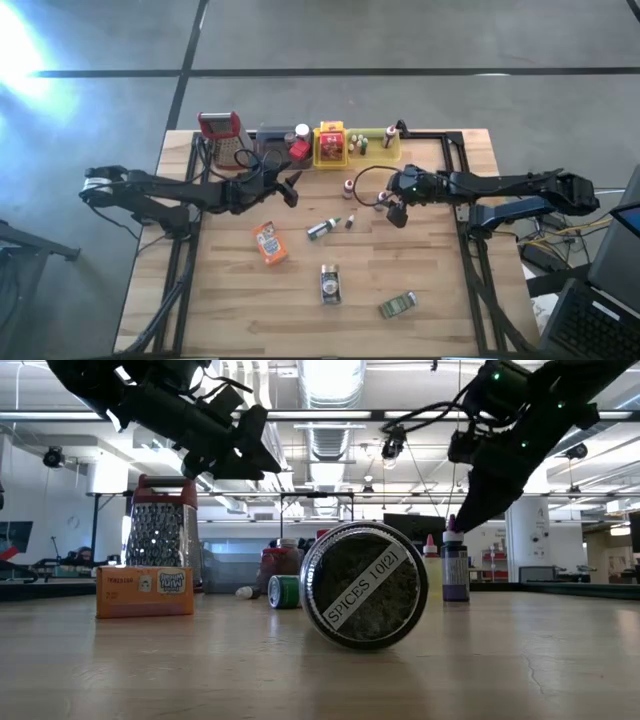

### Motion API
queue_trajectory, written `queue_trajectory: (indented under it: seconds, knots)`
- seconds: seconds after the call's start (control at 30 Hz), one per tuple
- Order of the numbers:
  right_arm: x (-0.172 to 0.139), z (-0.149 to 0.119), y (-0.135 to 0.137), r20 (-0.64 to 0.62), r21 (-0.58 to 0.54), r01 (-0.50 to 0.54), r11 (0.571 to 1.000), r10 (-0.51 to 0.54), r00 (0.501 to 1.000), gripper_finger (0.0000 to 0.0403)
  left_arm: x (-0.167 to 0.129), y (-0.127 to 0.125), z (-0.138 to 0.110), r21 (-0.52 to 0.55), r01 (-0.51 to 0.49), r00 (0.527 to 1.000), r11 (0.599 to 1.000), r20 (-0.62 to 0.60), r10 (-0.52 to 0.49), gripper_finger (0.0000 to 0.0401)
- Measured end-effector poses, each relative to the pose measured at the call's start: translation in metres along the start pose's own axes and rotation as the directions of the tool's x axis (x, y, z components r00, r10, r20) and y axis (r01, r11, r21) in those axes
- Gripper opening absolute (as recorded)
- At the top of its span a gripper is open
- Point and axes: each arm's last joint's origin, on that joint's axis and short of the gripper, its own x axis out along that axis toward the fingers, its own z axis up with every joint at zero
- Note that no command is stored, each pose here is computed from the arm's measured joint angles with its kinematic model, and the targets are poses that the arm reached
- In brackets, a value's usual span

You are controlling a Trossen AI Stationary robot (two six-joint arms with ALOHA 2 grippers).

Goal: Pick & Place Kitchen Items
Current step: Put the large purple food coloring bottle into the light yellow bin

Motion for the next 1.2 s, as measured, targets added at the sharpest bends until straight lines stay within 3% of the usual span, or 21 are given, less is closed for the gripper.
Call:
queue_trajectory:
  seconds: [0.43,0.7,1.2]
  knots:
    - [0.017,-0.002,-0.002,-0.034,0.002,0.023,1.0,-0.023,0.999,0.0247,0.0,0.0,0.0,0.0,0.0,1.0,1.0,0.0,0.0,0.0216]
    - [0.015,0.003,-0.001,0.016,0.006,0.015,1.0,-0.015,1.0,0.0201,0.0,0.0,0.0,0.0,0.0,1.0,1.0,0.0,0.0,0.0216]
    - [0.015,0.001,-0.001,-0.007,-0.012,0.018,1.0,-0.018,1.0,0.0129,0.0,0.0,0.0,0.0,0.0,1.0,1.0,0.0,0.0,0.0216]
